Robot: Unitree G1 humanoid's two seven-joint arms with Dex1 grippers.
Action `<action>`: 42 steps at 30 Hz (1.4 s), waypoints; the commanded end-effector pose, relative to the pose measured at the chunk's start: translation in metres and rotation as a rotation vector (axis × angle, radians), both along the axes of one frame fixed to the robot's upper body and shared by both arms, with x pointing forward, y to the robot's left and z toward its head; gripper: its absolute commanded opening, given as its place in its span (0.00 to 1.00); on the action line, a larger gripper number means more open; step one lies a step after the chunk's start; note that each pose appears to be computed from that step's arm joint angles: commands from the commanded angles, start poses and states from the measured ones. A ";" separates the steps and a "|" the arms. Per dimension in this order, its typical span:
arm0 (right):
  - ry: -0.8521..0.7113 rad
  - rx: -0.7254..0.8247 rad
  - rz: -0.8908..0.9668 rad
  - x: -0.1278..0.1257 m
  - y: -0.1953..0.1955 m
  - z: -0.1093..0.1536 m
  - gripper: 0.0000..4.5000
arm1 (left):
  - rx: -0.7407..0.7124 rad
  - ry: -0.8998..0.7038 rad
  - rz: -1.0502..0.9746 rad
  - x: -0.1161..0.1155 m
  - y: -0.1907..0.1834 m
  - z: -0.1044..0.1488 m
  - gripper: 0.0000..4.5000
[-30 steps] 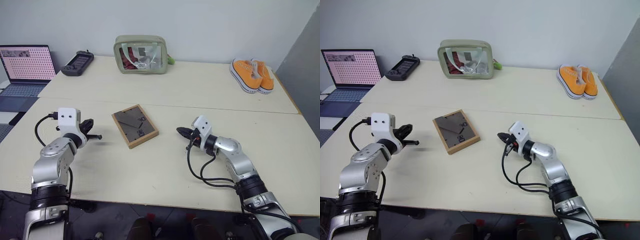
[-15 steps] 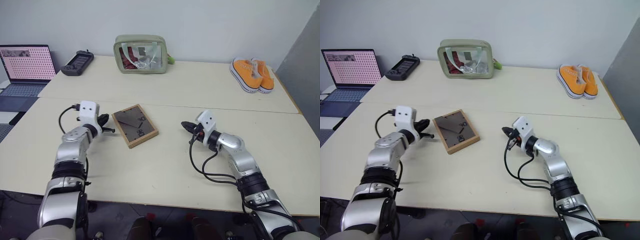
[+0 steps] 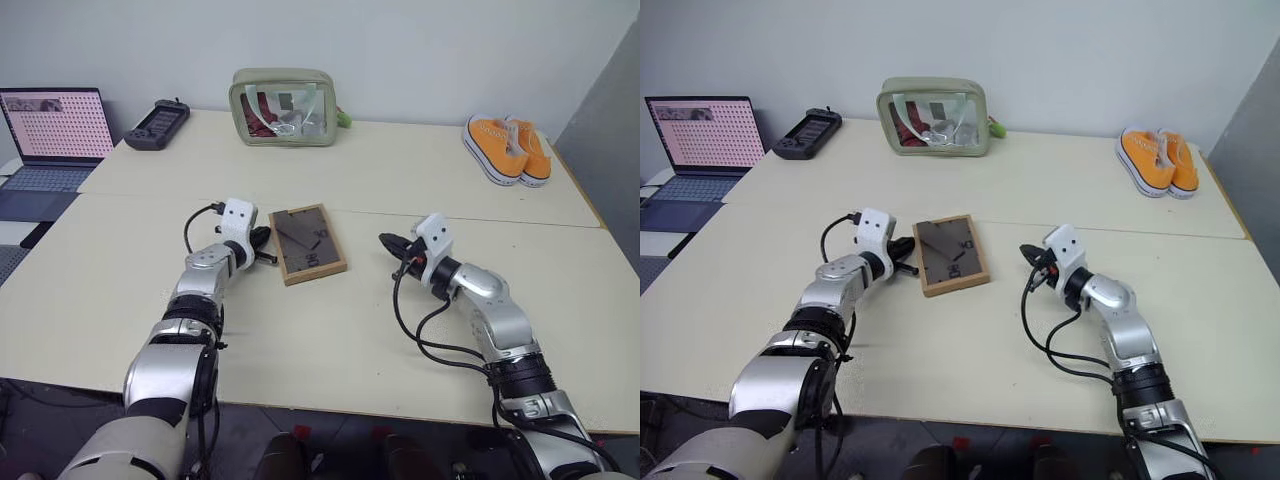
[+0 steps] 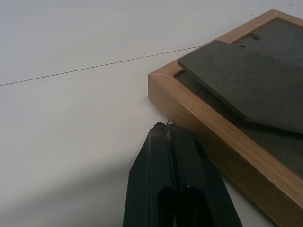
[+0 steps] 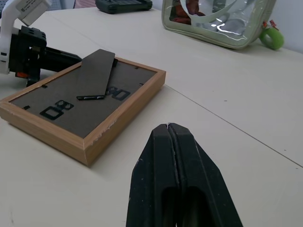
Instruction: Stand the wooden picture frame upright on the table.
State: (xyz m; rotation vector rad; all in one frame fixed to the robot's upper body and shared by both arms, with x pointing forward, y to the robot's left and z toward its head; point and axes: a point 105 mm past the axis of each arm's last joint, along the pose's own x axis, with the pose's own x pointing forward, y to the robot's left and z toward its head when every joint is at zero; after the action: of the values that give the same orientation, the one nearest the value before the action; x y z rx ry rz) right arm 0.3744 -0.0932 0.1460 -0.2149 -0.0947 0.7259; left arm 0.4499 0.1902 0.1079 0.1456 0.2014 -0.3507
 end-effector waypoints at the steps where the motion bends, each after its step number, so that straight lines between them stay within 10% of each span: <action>1: -0.047 0.020 -0.018 -0.003 -0.005 0.013 0.00 | 0.014 -0.039 -0.049 0.004 -0.013 0.011 0.00; 16: 0.062 -0.120 -0.059 0.013 0.024 -0.057 0.00 | -0.016 -0.059 -0.071 0.003 -0.017 0.016 0.00; 42: 0.057 -0.025 -0.080 -0.001 0.027 -0.048 0.00 | -0.041 -0.010 -0.261 -0.011 -0.069 0.005 0.00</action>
State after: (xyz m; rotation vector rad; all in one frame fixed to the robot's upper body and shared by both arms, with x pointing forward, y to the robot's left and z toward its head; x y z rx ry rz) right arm 0.3764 -0.0669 0.0858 -0.2384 0.0171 0.6537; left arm 0.4417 0.1415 0.1045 0.1227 0.1975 -0.5298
